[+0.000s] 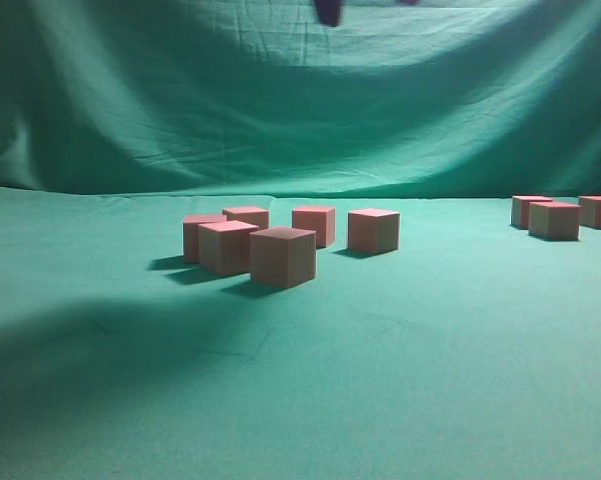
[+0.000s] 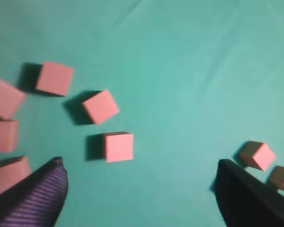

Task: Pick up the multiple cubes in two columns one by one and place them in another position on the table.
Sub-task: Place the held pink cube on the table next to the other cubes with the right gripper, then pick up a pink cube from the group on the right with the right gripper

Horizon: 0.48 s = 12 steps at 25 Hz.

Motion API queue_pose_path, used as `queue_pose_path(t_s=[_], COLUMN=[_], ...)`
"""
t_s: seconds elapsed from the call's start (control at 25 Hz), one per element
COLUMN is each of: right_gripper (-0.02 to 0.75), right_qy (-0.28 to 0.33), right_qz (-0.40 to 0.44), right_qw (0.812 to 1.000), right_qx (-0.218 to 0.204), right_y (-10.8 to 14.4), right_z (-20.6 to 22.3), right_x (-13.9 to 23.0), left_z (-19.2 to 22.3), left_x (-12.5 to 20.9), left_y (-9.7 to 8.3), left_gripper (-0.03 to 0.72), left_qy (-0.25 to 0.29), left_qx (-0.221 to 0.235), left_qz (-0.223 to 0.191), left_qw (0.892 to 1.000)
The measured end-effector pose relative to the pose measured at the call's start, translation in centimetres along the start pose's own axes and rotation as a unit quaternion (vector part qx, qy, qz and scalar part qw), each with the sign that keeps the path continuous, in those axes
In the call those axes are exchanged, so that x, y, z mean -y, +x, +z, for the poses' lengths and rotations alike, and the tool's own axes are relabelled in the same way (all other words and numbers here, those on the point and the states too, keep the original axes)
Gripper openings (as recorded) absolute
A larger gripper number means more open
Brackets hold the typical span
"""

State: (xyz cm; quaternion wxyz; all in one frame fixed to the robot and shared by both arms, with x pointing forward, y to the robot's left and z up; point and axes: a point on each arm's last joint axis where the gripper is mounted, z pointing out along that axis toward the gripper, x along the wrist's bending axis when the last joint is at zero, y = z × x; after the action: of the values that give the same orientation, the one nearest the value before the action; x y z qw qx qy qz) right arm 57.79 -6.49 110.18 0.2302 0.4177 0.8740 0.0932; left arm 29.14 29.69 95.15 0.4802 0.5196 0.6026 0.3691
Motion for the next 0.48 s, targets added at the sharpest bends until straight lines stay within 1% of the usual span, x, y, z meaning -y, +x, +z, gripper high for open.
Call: queue_pose_path(t_s=[0.08,0.12,0.16,0.24,0.36,0.48], right_gripper=[0.619,0.577,0.565,0.568,0.568,0.568], right_qy=[0.004,0.012,0.025,0.052,0.101,0.139], right_qz=[0.053,0.078,0.106,0.16,0.225,0.267], right_qw=[0.998,0.997,0.994,0.986,0.969,0.953], right_qx=[0.014,0.016,0.017,0.009,-0.016,-0.04], right_y=[-3.3,-4.7,-6.4,-9.4,-12.2,-13.7], right_z=[0.1,0.4,1.0,2.5,5.3,8.3], right_x=[0.7,1.3,2.0,3.7,6.4,8.2], left_z=[0.0,0.0,0.0,0.0,0.0,0.0], left_x=[0.0,0.0,0.0,0.0,0.0,0.0], left_y=[0.0,0.0,0.0,0.0,0.0,0.0], left_gripper=[0.0,0.0,0.0,0.0,0.0,0.0], left_qy=[0.0,0.0,0.0,0.0,0.0,0.0], left_qx=[0.0,0.0,0.0,0.0,0.0,0.0], left_qz=[0.0,0.0,0.0,0.0,0.0,0.0], left_qw=[1.0,1.0,1.0,1.0,1.0,1.0])
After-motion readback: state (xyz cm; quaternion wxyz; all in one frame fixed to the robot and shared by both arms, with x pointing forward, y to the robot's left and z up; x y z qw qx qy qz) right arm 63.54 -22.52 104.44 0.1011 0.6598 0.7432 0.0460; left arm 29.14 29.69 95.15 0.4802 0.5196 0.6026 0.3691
